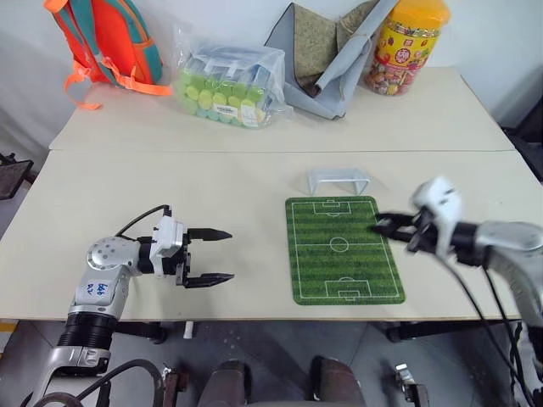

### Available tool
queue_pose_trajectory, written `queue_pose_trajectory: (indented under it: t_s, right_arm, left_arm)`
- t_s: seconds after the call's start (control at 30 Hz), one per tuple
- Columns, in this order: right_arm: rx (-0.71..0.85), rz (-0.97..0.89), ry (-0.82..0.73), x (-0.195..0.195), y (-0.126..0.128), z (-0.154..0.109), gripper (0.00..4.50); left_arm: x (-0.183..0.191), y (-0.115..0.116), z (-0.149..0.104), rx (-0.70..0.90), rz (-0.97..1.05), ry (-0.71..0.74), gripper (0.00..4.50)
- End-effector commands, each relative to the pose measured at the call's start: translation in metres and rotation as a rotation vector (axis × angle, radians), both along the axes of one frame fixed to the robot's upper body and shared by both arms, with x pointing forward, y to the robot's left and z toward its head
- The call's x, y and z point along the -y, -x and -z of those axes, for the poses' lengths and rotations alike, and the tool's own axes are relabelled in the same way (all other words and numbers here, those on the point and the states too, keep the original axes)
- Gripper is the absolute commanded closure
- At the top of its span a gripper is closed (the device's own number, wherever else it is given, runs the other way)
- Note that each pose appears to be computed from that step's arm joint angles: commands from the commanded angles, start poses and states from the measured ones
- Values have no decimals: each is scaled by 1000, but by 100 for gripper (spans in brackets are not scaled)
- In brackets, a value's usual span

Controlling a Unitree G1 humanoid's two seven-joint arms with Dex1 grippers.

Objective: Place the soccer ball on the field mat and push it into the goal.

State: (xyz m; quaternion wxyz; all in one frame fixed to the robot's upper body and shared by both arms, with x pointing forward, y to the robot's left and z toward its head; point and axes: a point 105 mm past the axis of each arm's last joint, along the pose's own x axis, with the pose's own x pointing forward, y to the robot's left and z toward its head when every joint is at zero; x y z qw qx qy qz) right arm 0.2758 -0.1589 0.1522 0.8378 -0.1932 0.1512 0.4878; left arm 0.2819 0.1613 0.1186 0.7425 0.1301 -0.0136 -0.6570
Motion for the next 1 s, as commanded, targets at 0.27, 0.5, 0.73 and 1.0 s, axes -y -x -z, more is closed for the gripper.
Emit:
queue_pose_trajectory:
  t_s: [0.27,0.5,0.73,1.0]
  right_arm:
    - [-42,-316,118,-23,33,21,365]
    - [-49,-317,130,-13,21,30,365]
    - [-49,-329,134,-15,15,41,365]
    - [-73,-336,126,-13,19,50,365]
  left_arm:
    - [5,25,3,18,21,-9,0]
    - [2,38,8,-16,-16,-12,0]
    - [5,36,6,-12,-37,0,0]
    - [1,36,3,-16,-50,-9,0]
